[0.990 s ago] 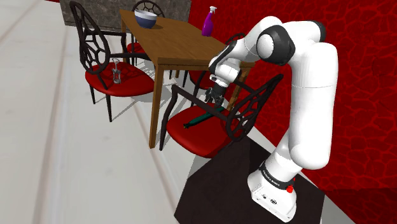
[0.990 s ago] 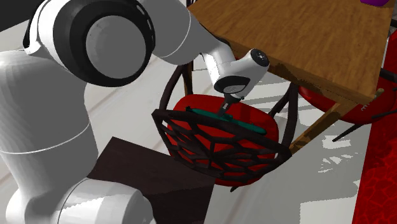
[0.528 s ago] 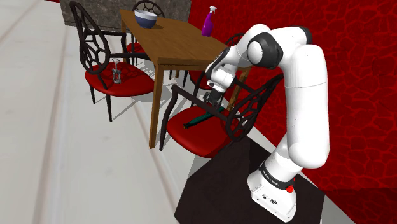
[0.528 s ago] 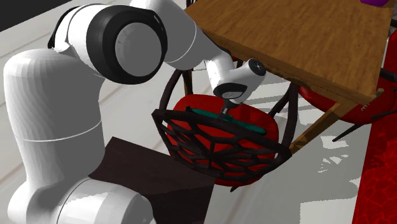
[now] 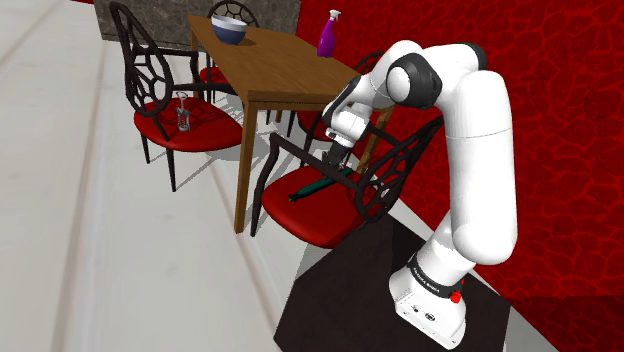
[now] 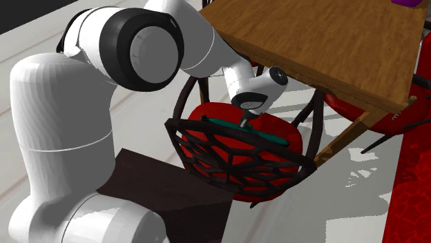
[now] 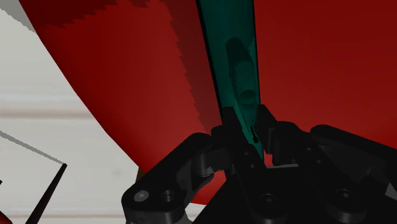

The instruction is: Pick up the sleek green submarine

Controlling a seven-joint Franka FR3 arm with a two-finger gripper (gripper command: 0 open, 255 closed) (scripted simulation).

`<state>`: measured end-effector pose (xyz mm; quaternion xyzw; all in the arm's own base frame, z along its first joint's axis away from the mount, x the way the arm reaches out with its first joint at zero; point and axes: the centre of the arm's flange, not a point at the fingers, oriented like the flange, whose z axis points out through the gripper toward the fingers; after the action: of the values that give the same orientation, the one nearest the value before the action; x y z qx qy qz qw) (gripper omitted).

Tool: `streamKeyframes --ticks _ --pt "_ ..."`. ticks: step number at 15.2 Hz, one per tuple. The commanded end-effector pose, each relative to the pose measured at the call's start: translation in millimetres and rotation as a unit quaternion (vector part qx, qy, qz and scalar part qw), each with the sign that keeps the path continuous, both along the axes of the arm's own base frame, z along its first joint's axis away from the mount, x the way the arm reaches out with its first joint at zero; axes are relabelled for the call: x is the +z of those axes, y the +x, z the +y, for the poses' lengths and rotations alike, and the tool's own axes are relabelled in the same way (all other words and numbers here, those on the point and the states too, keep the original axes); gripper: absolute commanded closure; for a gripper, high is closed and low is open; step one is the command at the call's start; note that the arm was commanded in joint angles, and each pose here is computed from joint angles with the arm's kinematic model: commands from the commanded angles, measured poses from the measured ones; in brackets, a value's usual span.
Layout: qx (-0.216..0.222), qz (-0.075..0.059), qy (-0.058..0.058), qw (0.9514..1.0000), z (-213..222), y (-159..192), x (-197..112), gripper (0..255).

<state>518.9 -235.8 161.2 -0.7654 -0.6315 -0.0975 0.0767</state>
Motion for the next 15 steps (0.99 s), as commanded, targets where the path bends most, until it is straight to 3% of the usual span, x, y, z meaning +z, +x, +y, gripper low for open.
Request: streamKeyframes --ticks 1,4,15 --pt "0.0 0.0 0.0 1.0 0.2 0.2 -0.2 255" --pt "0.0 0.0 0.0 1.0 0.5 1.1 0.1 255" --pt "0.0 0.0 0.0 1.0 0.5 1.1 58.2 255"
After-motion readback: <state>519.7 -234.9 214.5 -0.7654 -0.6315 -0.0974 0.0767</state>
